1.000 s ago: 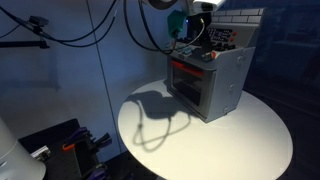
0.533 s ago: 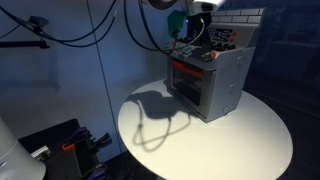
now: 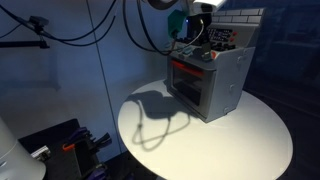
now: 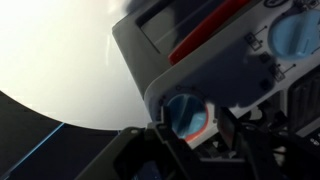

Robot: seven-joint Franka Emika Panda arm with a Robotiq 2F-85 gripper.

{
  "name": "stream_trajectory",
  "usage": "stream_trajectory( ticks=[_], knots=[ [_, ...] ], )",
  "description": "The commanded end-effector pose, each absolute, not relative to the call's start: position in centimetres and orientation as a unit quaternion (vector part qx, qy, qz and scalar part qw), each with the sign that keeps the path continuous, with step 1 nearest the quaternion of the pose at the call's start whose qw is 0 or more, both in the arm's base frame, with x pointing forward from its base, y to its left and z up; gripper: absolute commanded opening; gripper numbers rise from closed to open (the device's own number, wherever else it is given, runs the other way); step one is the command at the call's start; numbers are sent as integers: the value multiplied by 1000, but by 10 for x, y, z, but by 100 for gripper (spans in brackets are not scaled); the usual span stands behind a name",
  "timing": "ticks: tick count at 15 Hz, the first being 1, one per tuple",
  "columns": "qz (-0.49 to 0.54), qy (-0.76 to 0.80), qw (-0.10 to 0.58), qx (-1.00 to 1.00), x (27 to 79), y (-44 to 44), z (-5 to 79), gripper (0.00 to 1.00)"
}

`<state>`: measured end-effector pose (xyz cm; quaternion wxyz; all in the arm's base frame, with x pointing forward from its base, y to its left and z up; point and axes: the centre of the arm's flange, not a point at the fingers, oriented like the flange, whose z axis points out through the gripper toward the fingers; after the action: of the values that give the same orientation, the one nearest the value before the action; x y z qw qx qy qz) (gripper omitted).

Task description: Twist the knob on the stove

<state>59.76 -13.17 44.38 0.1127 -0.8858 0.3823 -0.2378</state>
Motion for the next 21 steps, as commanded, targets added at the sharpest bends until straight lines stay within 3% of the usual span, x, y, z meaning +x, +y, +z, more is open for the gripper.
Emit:
stream_trajectory(
  ticks=[1, 12, 20, 21],
  knots=[
    [-245, 393, 124, -877, 605, -135, 448, 40],
    [-246, 411, 133, -868, 604, -140, 447, 27],
    [-246, 420, 138, -862, 603, -143, 447, 5],
    [-246, 420, 137, -863, 603, -143, 447, 7]
  ],
)
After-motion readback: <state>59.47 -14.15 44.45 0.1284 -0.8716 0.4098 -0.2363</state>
